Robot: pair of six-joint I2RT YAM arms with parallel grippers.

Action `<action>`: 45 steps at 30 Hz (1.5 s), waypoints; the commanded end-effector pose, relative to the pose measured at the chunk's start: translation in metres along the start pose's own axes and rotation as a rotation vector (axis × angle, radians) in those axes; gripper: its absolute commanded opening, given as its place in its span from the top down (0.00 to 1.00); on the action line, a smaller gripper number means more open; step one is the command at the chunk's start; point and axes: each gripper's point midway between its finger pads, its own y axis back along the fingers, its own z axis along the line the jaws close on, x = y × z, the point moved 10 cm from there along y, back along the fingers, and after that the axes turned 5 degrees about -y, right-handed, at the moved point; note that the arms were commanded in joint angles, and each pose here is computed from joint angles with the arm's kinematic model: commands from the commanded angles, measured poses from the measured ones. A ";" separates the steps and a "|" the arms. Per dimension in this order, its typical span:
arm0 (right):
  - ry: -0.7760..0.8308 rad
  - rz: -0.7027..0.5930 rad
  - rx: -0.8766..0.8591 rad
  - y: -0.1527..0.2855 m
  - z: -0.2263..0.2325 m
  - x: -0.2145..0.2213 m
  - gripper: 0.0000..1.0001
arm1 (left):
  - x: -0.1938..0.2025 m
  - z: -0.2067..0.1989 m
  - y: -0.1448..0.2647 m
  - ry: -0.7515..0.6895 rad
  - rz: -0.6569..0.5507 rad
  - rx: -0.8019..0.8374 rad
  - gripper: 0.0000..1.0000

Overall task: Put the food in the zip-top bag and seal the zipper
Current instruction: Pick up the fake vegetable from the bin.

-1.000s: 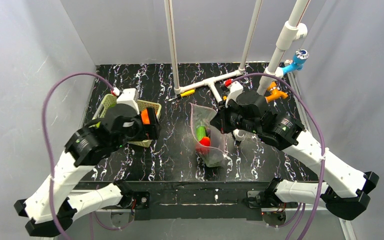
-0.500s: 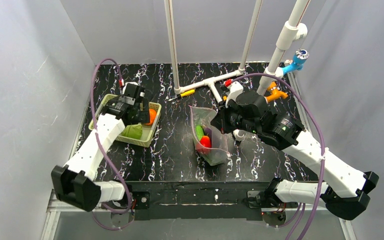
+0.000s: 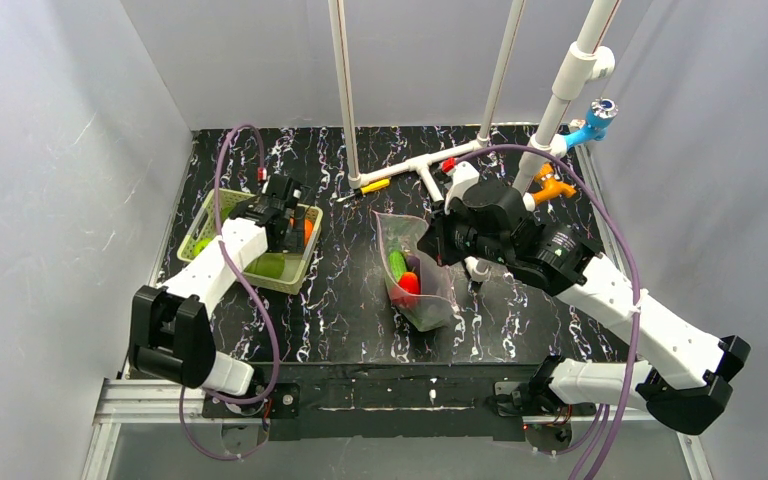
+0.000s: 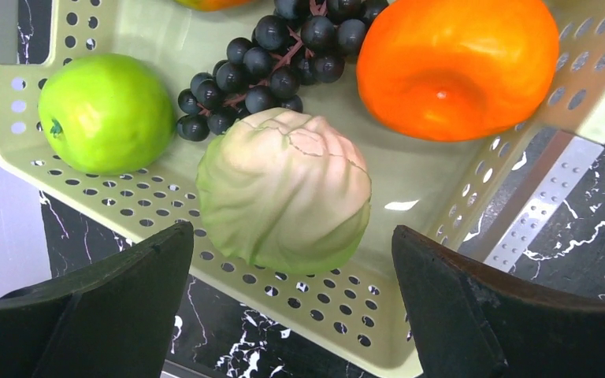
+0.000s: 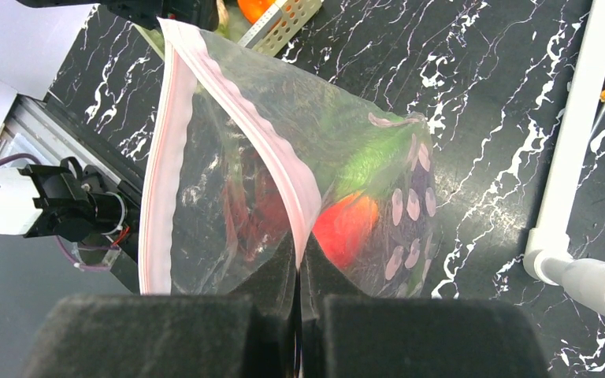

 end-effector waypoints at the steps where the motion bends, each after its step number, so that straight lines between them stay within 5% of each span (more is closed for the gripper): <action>1: 0.001 -0.092 -0.046 0.008 0.009 -0.019 0.99 | -0.001 0.000 -0.008 -0.031 0.031 -0.030 0.04; 16: -0.003 -0.099 -0.049 0.015 0.009 -0.020 0.99 | 0.004 -0.009 -0.029 -0.070 0.183 -0.049 0.06; 24: -0.005 -0.109 -0.044 0.019 0.007 -0.017 0.99 | 0.004 -0.008 -0.026 -0.073 0.182 -0.045 0.31; 34: -0.006 -0.110 -0.049 0.021 0.006 -0.016 0.99 | -0.002 0.013 0.010 0.049 -0.060 -0.034 0.66; 45: -0.003 -0.108 -0.040 0.021 0.005 -0.015 0.99 | 0.000 0.041 0.073 0.212 -0.275 0.049 0.66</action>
